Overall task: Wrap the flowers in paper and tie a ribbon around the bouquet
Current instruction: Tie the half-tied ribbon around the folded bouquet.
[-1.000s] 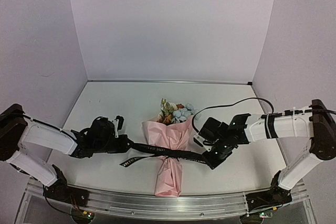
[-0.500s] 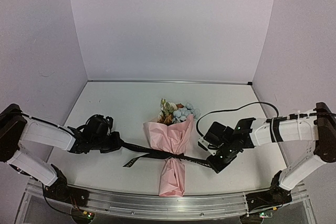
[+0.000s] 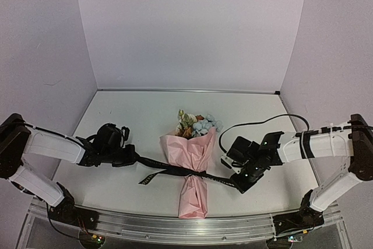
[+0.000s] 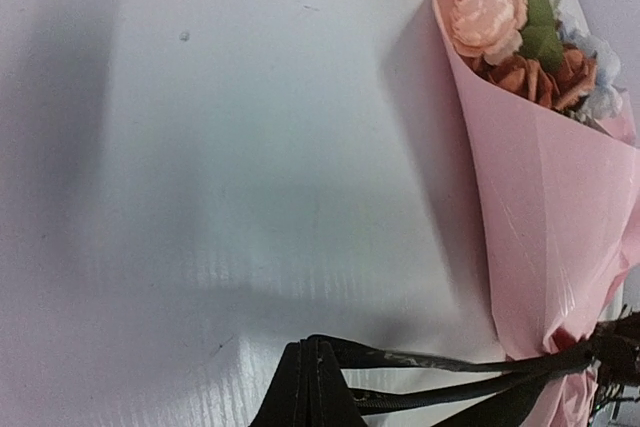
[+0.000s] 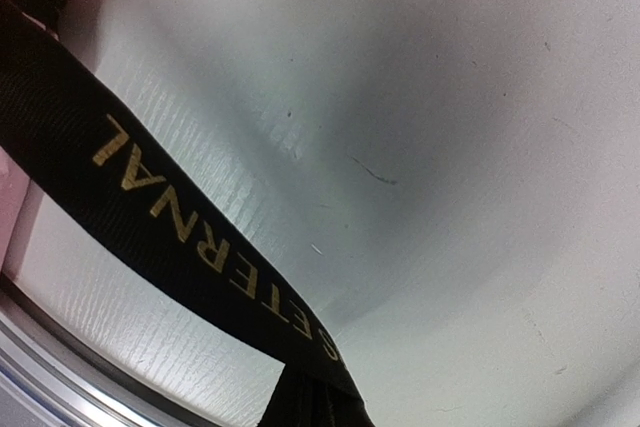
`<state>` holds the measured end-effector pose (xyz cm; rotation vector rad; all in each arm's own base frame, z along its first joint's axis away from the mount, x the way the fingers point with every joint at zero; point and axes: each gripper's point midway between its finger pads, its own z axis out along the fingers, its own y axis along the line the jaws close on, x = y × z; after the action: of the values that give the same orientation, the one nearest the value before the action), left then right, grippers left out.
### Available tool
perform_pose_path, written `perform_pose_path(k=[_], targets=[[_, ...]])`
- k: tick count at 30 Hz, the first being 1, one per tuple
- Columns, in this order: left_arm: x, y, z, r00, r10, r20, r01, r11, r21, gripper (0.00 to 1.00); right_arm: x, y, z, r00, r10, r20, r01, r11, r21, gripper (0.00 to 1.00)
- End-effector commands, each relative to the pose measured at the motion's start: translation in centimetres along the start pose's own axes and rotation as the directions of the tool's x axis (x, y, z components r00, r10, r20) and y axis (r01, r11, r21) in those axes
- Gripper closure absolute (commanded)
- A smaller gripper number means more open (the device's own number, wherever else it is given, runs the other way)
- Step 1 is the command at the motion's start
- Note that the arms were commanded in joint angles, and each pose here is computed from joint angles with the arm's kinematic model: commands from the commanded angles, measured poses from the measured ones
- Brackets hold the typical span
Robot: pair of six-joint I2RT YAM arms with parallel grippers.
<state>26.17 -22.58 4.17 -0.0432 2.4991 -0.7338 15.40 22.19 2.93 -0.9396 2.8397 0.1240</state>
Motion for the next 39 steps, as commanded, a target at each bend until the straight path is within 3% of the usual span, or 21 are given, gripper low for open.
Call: perform_pose_path(k=[1,6,12,16,21,26,31,39], targets=[[-1.7,-3.3,-0.8,0.993,0.115,0.038,-0.119,0.983,0.141,1.00,0.8,-0.4,-1.4,0.999,0.046,-0.027,-0.046,0.999,0.011,0.90],[-1.9,-6.2,-1.8,0.982,0.180,0.050,-0.187,0.949,0.255,1.00,-1.1,1.1,-4.2,0.995,0.101,0.013,-0.100,0.993,-0.062,0.65],[-2.5,-6.8,-2.5,0.982,0.176,0.070,-0.189,0.944,0.272,1.00,-2.8,2.0,-7.2,0.984,0.173,0.041,-0.168,0.980,-0.107,0.49],[-2.9,-6.7,-2.8,0.985,0.153,0.080,-0.169,0.951,0.258,1.00,-2.9,1.7,-9.0,0.974,0.226,0.023,-0.223,0.972,-0.079,0.46],[-3.3,-5.9,-3.4,0.988,0.120,0.093,-0.138,0.968,0.210,0.98,-1.5,-1.8,-10.7,0.972,0.230,0.056,-0.234,0.968,0.091,0.42],[-3.3,-5.8,-3.5,0.987,0.133,0.087,-0.148,0.970,0.194,0.98,0.8,-3.6,-11.2,0.976,0.214,0.044,-0.219,0.962,0.164,0.34],[-3.1,-6.4,-3.4,0.986,0.146,0.075,-0.160,0.961,0.226,0.92,-1.2,-1.7,-10.8,0.964,0.257,0.064,-0.261,0.963,0.067,0.33],[-3.4,-6.7,-3.8,0.980,0.180,0.087,-0.195,0.954,0.229,0.63,-8.6,4.9,-8.2,0.906,0.423,0.019,-0.415,0.895,-0.165,0.42]])
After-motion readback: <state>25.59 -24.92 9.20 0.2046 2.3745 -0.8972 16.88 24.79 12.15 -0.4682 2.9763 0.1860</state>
